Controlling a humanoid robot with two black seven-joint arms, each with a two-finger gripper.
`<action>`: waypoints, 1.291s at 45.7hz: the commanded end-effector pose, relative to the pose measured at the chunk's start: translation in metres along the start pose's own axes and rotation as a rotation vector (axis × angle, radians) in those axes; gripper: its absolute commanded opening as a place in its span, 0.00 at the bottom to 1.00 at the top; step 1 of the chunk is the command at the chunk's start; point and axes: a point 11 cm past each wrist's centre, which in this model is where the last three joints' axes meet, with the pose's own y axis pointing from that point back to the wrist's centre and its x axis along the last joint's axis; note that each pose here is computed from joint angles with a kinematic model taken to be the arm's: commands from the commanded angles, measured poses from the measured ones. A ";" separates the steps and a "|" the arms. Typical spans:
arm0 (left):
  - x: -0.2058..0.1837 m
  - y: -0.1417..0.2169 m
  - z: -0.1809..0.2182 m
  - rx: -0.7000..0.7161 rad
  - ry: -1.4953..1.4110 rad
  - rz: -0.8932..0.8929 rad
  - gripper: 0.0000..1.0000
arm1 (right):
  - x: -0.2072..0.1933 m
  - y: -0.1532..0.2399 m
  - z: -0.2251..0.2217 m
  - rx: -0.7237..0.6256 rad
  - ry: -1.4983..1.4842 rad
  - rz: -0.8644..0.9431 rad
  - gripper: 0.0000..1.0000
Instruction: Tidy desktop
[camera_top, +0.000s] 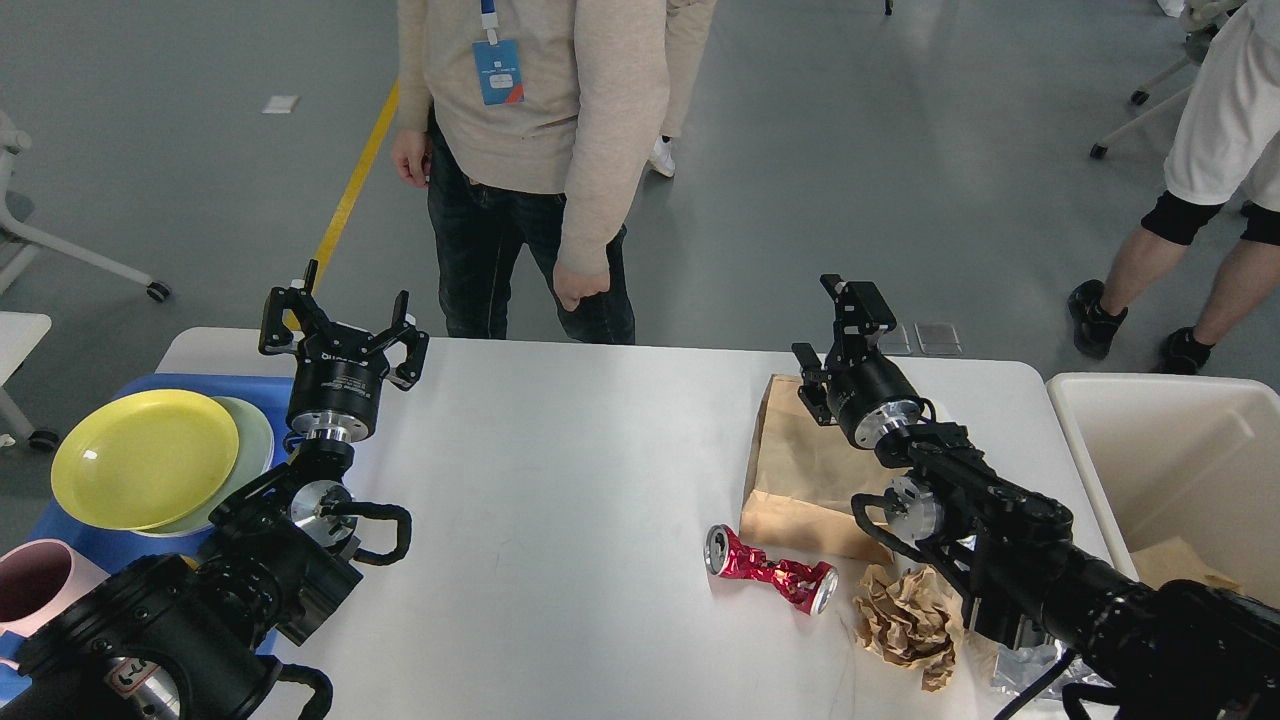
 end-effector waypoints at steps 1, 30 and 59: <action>0.000 0.000 0.000 0.000 0.000 0.001 0.96 | 0.002 -0.004 -0.009 0.014 0.004 0.005 1.00; 0.000 0.000 0.000 0.001 0.000 -0.001 0.96 | 0.069 -0.004 -0.049 0.066 0.084 0.121 1.00; -0.001 0.000 -0.001 0.001 0.005 -0.006 0.96 | 0.105 0.004 -0.050 0.064 0.104 0.226 1.00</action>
